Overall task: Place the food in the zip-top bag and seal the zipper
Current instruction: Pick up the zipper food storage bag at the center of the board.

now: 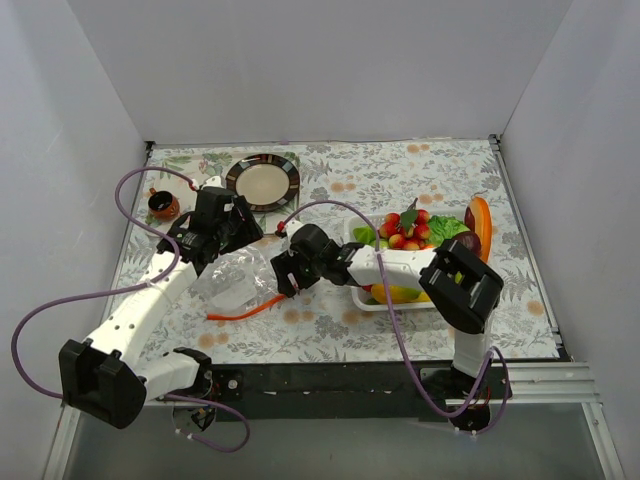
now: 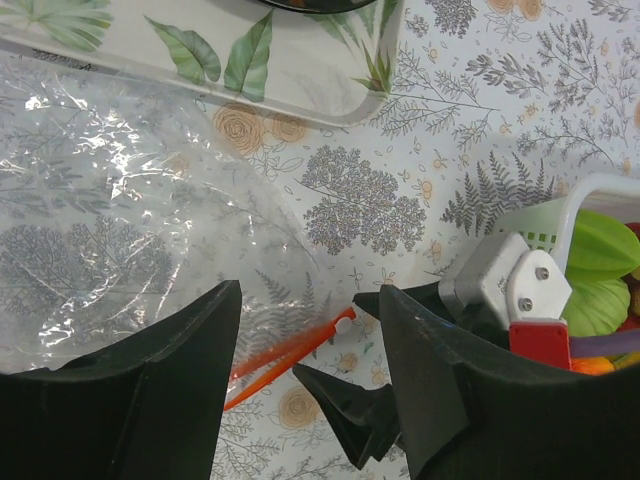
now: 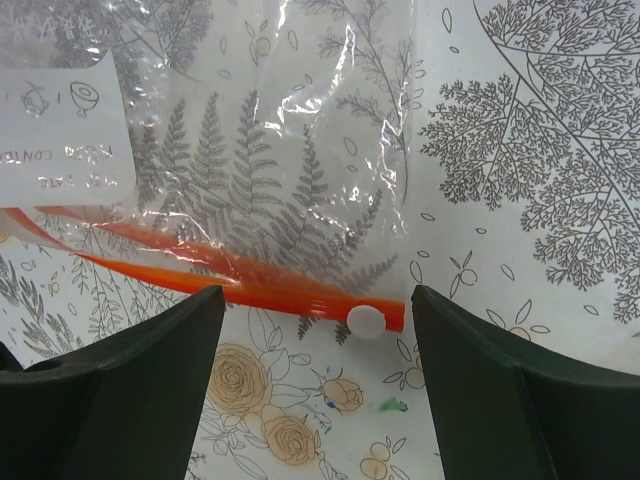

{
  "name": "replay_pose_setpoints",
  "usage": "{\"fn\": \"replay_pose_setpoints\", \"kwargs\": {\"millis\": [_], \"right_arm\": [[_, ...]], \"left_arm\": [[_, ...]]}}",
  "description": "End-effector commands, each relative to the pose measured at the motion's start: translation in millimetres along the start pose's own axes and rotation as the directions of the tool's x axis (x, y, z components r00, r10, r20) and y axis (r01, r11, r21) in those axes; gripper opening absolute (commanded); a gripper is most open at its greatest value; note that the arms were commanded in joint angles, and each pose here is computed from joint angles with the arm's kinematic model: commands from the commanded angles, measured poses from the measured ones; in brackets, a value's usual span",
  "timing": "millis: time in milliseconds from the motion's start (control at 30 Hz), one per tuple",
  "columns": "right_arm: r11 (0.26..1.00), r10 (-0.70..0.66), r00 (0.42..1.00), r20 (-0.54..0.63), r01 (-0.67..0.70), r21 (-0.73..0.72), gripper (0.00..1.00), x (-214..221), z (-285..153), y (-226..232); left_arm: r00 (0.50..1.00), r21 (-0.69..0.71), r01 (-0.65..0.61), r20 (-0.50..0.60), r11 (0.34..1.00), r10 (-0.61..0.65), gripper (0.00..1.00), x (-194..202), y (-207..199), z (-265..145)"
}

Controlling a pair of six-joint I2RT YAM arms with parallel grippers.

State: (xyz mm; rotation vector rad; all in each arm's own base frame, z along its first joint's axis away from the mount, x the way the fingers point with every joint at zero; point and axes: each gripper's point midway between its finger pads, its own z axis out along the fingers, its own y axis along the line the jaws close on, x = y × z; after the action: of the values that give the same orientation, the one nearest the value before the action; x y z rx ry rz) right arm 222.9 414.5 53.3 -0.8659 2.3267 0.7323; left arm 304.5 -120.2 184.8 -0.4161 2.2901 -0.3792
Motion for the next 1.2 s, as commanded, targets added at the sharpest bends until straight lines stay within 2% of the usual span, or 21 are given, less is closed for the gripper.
{"fn": "replay_pose_setpoints", "kwargs": {"millis": [0, 233, 333, 400, 433, 467, 533, 633, 667, 733, 767, 833, 867, 933, 1033, 1167], "right_arm": [[0.999, -0.009, 0.995, 0.096, 0.014, -0.051, 0.84, -31.1, 9.2, 13.3], [0.999, 0.036, 0.996, 0.079, -0.035, -0.019, 0.80, -21.5, 20.4, 1.6], [0.999, 0.054, 0.996, 0.075, -0.054, 0.003, 0.75, -20.1, 22.0, -5.2], [0.998, 0.058, 0.995, 0.076, -0.059, 0.003, 0.63, -22.6, 18.3, -4.6], [0.998, 0.063, 0.994, 0.090, -0.065, 0.025, 0.54, -27.4, 15.3, -6.7], [0.995, 0.067, 0.994, 0.081, -0.073, 0.066, 0.30, -26.7, 11.2, -14.0], [0.992, 0.080, 0.992, 0.099, -0.089, 0.090, 0.03, -47.2, -4.4, -14.2], [0.982, 0.099, 0.993, 0.072, -0.109, 0.155, 0.01, -61.8, -31.7, -26.7], [0.980, 0.095, 0.988, 0.122, -0.114, 0.164, 0.01, -90.6, -48.1, -29.5], [0.973, 0.104, 0.991, 0.085, -0.119, 0.199, 0.01, -94.8, -68.0, -39.2], [0.976, 0.113, 0.987, 0.112, -0.132, 0.174, 0.01, -116.6, -83.0, -42.1], [0.978, 0.132, 0.988, 0.078, -0.142, 0.151, 0.01, -121.0, -96.5, -43.8], [0.979, 0.138, 0.985, 0.104, -0.152, 0.139, 0.01, -137.7, -107.1, -45.8], [0.979, 0.148, 0.987, 0.058, -0.154, 0.131, 0.01, -135.6, -112.5, -45.6], [0.975, 0.168, 0.984, 0.052, -0.173, 0.140, 0.01, -145.9, -122.4, -51.1], [0.975, 0.195, 0.979, 0.061, -0.200, 0.093, 0.01, -155.1, -137.3, -44.9]], "left_arm": [[1.000, 0.042, -0.018, 0.025, 0.999, 0.017, 0.57, -5.7, -3.8, -11.0], [1.000, 0.038, -0.016, 0.015, 0.999, 0.016, 0.57, 1.6, 2.0, -8.7], [1.000, 0.040, -0.006, 0.007, 0.999, 0.006, 0.57, 6.1, 3.5, -7.3], [1.000, 0.045, -0.002, -0.001, 0.999, 0.002, 0.57, 9.5, 3.8, -7.0], [1.000, 0.050, 0.000, -0.001, 0.999, 0.000, 0.56, 9.3, 3.0, -7.4], [1.000, 0.051, -0.003, -0.002, 0.999, 0.003, 0.56, 9.7, 3.1, -7.6], [1.000, 0.074, -0.018, 0.005, 0.997, 0.018, 0.56, 7.2, -1.1, -10.8], [0.997, 0.139, -0.077, 0.021, 0.987, 0.074, 0.57, 5.0, -10.2, -17.5], [0.994, 0.164, -0.106, 0.043, 0.981, 0.101, 0.58, 1.7, -14.1, -20.3], [0.990, 0.222, -0.139, 0.046, 0.965, 0.132, 0.60, 6.7, -23.4, -25.3], [0.985, 0.257, -0.165, 0.084, 0.952, 0.148, 0.61, 2.4, -30.4, -31.4], [0.977, 0.311, -0.207, 0.108, 0.928, 0.181, 0.64, 6.8, -44.0, -38.2], [0.974, 0.327, -0.221, 0.129, 0.919, 0.188, 0.66, 7.4, -49.3, -40.5], [0.956, 0.348, -0.289, 0.153, 0.892, 0.250, 0.67, 18.1, -63.4, -44.0], [0.920, 0.339, -0.388, 0.188, 0.857, 0.343, 0.69, 36.7, -77.6, -40.3], [0.892, 0.166, -0.440, 0.192, 0.883, 0.408, 0.69, 40.9, -64.1, -19.2]]}}
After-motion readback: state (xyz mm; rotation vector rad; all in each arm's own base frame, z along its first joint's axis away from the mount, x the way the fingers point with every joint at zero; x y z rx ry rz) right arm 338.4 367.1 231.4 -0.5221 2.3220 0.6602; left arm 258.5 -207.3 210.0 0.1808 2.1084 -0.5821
